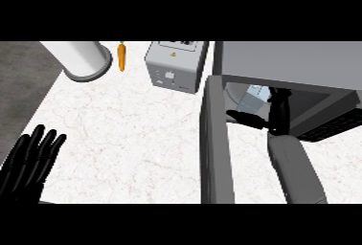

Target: Pick up the milk, place it into the microwave and close the microwave

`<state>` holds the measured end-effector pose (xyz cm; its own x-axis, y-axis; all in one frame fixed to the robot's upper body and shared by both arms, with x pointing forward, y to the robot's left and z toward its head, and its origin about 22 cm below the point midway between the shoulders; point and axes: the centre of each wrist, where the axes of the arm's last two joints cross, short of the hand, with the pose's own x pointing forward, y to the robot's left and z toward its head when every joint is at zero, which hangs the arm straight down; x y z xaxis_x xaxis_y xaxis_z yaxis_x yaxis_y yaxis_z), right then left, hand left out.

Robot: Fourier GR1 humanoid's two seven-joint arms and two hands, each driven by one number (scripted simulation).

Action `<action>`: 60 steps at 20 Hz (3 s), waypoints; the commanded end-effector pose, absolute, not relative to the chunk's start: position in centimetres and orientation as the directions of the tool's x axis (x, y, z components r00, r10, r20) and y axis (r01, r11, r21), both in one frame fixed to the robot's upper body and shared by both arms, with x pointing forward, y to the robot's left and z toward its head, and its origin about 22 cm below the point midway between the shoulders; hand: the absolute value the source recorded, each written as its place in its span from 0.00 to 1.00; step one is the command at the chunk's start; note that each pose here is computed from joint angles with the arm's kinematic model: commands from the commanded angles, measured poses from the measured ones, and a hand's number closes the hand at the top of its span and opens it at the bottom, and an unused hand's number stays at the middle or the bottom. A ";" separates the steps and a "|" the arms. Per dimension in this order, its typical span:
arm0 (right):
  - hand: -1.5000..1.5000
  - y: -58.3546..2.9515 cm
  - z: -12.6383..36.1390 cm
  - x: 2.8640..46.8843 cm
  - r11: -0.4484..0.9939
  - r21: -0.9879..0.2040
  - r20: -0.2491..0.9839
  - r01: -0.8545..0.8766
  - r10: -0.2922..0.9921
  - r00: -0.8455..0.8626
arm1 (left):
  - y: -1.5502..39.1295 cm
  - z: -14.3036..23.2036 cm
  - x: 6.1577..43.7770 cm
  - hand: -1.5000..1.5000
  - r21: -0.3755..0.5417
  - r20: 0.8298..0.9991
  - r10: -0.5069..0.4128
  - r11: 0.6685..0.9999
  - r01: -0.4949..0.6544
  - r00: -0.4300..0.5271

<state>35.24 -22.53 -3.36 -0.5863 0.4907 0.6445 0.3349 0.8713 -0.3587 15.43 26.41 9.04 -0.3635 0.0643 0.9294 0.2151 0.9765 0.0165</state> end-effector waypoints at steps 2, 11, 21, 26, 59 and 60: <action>0.00 -22.9 -2.3 38.0 0.913 -0.307 0.852 0.268 0.389 -0.350 | 25.7 8.7 15.6 0.00 0.006 0.935 0.070 0.977 0.213 -0.348; 0.00 -21.3 -3.3 37.9 0.966 -0.222 0.902 0.129 0.254 -0.349 | 24.9 7.8 16.3 0.00 0.012 0.953 0.070 0.964 0.264 -0.296; 0.00 -22.0 -5.7 36.2 0.996 -0.087 0.943 0.011 0.086 -0.321 | 23.2 6.1 17.8 0.00 0.082 0.965 0.034 0.903 0.423 -0.259; 0.00 -23.5 -6.3 36.1 0.997 -0.082 0.949 -0.006 0.077 -0.305 | 20.4 6.4 20.5 1.00 0.148 0.963 -0.017 0.868 0.475 -0.269; 0.00 -32.6 2.9 20.0 0.996 -0.053 0.912 -0.078 0.016 -0.409 | 2.0 -3.4 23.2 1.00 0.288 0.958 -0.208 0.634 0.718 -0.200; 0.00 -32.2 2.2 20.3 0.995 -0.027 0.914 -0.098 -0.016 -0.406 | 1.1 -3.6 21.3 1.00 0.285 0.958 -0.208 0.642 0.712 -0.197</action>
